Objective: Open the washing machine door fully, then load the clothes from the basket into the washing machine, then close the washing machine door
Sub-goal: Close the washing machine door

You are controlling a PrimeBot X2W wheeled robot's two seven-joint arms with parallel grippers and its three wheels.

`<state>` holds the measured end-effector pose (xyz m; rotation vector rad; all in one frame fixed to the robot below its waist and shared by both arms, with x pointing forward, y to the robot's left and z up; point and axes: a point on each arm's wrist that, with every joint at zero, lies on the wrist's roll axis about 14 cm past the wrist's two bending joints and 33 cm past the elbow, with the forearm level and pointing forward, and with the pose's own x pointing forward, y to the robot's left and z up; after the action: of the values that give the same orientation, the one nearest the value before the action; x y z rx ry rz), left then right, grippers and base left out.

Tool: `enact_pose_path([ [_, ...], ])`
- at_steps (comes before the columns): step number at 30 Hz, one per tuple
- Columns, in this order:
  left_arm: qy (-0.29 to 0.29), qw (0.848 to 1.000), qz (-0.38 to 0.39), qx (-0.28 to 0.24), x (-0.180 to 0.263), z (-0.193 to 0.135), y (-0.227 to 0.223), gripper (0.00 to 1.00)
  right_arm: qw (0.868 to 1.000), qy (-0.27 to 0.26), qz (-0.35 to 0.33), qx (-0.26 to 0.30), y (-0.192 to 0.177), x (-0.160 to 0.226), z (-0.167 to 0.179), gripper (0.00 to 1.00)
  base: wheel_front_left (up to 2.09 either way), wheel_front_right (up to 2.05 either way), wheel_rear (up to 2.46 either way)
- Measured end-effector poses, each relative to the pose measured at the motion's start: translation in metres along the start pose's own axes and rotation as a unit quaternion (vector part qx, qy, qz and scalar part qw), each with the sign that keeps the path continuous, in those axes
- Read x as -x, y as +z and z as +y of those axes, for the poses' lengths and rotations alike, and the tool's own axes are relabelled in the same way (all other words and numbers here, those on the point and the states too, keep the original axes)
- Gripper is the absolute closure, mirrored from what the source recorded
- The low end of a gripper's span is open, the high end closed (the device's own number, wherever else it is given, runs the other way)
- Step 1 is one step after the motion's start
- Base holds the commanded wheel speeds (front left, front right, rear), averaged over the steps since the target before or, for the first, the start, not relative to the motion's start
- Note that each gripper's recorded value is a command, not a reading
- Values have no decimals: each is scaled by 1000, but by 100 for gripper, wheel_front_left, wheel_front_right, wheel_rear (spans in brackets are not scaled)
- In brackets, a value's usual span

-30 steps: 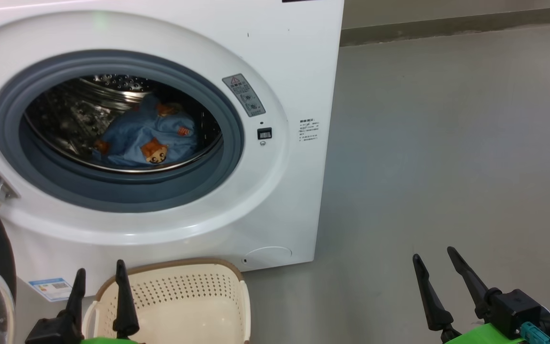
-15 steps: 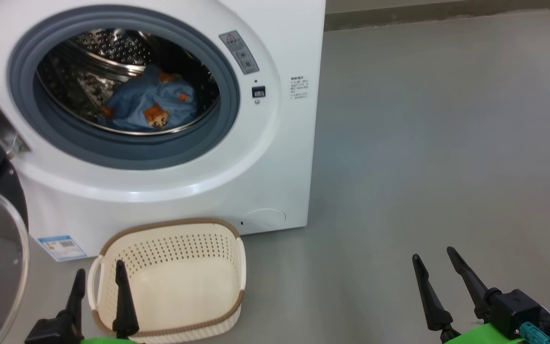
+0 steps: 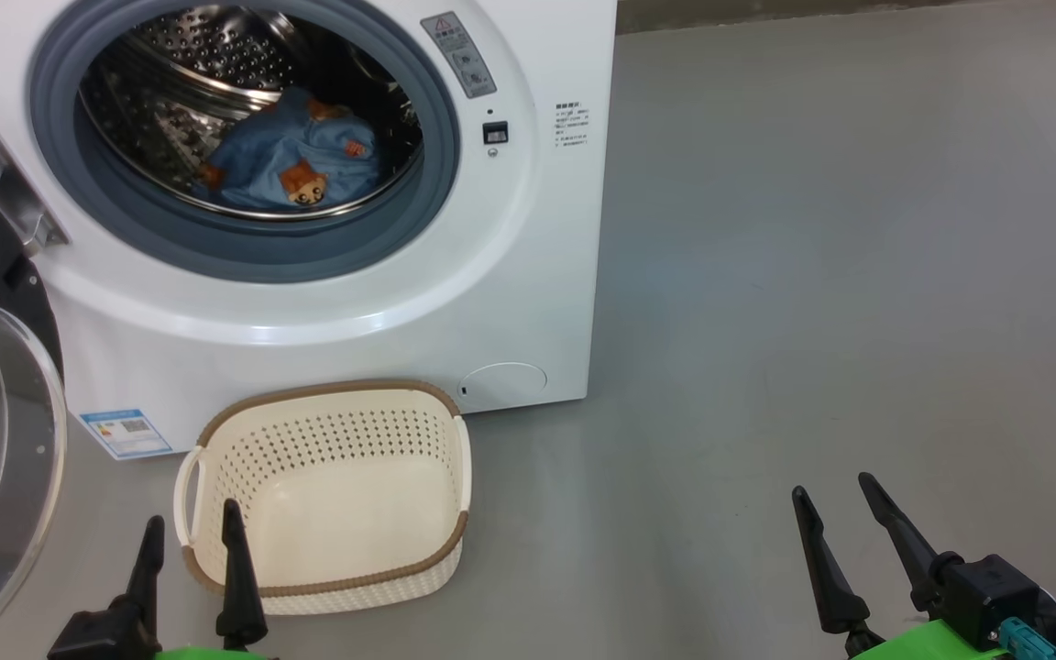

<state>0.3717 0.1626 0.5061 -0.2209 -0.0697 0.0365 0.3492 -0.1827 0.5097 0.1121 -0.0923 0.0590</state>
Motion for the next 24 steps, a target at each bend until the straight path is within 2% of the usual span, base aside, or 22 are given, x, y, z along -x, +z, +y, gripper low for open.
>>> enact_pose_path([
  [6, 5, 1000, 4, 0, 2, 4, -3, 0, 1000, 4, 4, -1, -3, -4, 3, 0, 0, 0, 0],
  [12, 28, 1000, -1, -3, 8, 18, 2, 0, 999, 33, 7, 3, -6, -12, 18, 0, 0, 0, 0],
  [19, 78, 997, -19, -6, 25, 49, 15, 0, 994, 105, 6, 14, -7, -31, 59, 0, 0, 0, 0],
  [24, 132, 991, -33, -5, 49, 81, 25, 0, 983, 180, -8, 25, -1, -52, 103, 0, 0, 0, 0],
])
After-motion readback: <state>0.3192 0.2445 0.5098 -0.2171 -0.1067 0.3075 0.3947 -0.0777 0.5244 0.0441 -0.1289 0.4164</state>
